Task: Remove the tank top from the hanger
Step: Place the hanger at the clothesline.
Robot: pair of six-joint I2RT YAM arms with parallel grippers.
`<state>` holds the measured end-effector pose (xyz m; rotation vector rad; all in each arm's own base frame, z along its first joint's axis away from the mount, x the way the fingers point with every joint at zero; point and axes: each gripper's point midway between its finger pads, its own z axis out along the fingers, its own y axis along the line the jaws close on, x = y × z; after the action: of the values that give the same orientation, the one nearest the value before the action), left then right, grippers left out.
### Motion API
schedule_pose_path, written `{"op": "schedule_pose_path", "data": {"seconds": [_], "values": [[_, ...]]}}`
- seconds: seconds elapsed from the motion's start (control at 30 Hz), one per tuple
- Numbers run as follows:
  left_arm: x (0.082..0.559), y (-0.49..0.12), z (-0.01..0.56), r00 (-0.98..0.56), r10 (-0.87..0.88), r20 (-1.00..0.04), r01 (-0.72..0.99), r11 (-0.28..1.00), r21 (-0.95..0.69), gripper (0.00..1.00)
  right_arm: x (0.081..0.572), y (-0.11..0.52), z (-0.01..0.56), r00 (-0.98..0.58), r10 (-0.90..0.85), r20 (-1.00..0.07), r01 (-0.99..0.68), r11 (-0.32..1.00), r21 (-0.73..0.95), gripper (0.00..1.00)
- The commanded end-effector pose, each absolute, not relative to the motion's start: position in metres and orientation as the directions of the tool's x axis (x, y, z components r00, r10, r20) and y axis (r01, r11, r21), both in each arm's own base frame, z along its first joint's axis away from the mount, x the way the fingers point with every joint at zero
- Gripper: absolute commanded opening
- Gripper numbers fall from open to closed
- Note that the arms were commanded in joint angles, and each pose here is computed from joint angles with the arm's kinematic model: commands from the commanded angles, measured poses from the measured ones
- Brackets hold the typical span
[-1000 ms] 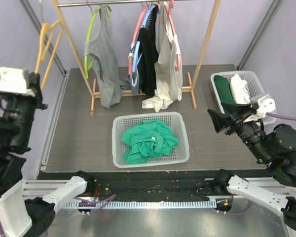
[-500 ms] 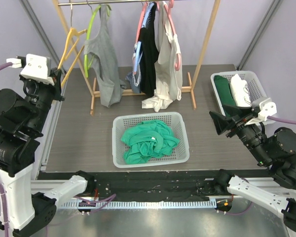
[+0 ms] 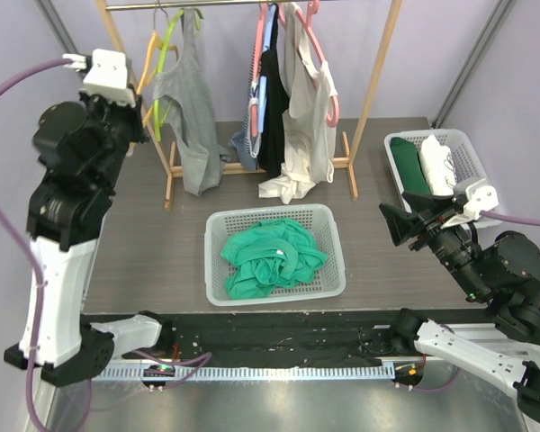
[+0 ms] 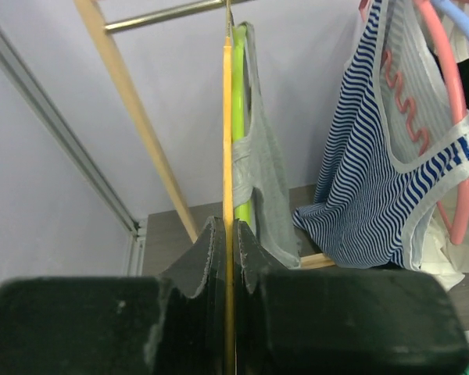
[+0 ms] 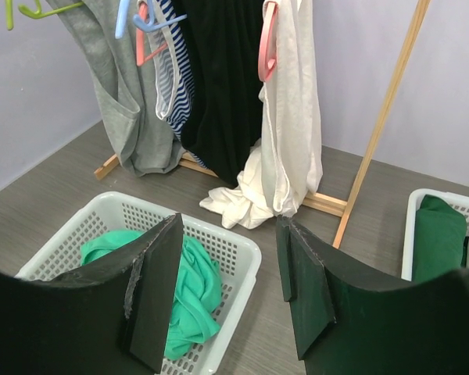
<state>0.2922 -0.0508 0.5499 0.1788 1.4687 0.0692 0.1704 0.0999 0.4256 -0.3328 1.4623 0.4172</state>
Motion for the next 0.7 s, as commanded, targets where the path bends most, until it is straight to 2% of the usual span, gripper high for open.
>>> {"op": "schedule_pose_path", "data": {"seconds": [0.0, 0.3, 0.4, 0.43, 0.53, 0.67], "values": [[0.312, -0.057, 0.579, 0.182, 0.049, -0.982, 0.072, 0.995, 0.063, 0.00, 0.170, 0.093, 0.432, 0.083, 0.103, -0.991, -0.445, 0.894, 0.055, 0.58], [0.345, -0.056, 0.588, 0.210, -0.088, -0.974, 0.115, 0.991, -0.064, 0.00, 0.169, 0.095, 0.424, 0.069, 0.112, -0.991, -0.452, 0.890, 0.069, 0.57], [0.346, -0.064, 0.589, 0.201, -0.136, -0.970, 0.189, 0.977, -0.098, 0.00, 0.169, 0.094, 0.422, 0.067, 0.114, -0.991, -0.448, 0.891, 0.072, 0.57], [0.344, -0.079, 0.587, 0.183, -0.145, -0.972, 0.276, 0.957, -0.091, 0.00, 0.169, 0.094, 0.422, 0.067, 0.113, -0.991, -0.449, 0.891, 0.072, 0.57], [0.341, -0.101, 0.584, 0.136, -0.183, -0.974, 0.395, 0.911, -0.116, 0.00, 0.169, 0.095, 0.421, 0.067, 0.113, -0.991, -0.453, 0.889, 0.071, 0.56], [0.346, -0.098, 0.594, 0.148, -0.241, -0.959, 0.387, 0.907, -0.168, 0.00, 0.169, 0.096, 0.420, 0.065, 0.111, -0.992, -0.456, 0.887, 0.070, 0.56]]}}
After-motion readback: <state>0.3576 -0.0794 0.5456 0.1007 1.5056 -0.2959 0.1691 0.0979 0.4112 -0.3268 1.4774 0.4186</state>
